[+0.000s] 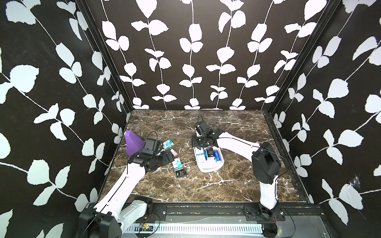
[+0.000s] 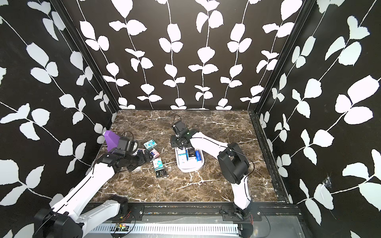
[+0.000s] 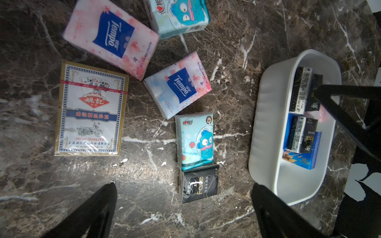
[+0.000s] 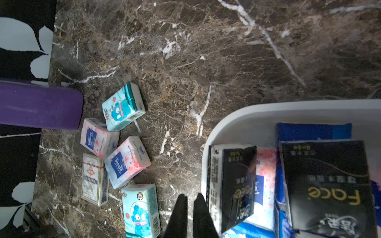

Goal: Put the pocket tissues into the storage box
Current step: Adjust the pocket tissues in the storage box, then pick up the pocket tissues from the center of the board.

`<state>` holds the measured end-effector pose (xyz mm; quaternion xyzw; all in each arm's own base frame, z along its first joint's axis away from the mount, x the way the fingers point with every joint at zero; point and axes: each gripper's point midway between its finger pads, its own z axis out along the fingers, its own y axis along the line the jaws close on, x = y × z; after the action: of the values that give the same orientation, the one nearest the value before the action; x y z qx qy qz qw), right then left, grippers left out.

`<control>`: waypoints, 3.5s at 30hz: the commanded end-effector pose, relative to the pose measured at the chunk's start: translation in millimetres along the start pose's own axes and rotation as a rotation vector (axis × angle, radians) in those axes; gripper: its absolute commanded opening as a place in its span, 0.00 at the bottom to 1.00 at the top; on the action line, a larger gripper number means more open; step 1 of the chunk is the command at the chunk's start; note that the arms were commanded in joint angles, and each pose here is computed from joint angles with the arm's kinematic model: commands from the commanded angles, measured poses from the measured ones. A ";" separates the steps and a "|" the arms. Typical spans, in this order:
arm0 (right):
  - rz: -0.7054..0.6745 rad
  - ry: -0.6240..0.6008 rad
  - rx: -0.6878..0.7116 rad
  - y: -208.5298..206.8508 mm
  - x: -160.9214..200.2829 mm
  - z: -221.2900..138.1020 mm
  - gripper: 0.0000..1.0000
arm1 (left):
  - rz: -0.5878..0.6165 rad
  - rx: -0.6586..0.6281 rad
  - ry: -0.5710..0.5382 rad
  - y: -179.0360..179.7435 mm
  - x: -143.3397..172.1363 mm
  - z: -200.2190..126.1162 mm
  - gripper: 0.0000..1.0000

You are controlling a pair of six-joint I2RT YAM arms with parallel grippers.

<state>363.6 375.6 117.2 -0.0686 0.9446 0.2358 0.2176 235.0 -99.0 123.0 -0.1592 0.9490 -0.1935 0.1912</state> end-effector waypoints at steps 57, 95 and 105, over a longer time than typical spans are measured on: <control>0.263 -0.339 0.121 -134.3 41.9 -157.4 0.91 | 0.481 -0.045 0.259 -54.7 67.9 88.1 0.97; 0.344 -0.355 0.142 -146.8 53.8 -162.4 0.86 | 0.473 -0.237 0.394 -18.0 116.9 90.2 0.67; 0.349 -0.366 0.155 -150.3 55.5 -167.5 0.86 | 0.472 -0.232 0.411 -20.5 119.0 93.4 0.43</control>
<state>289.0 171.5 166.9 0.1457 0.9032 0.2166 0.3407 182.0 -191.2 20.3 0.0810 0.9938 -0.0671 0.0349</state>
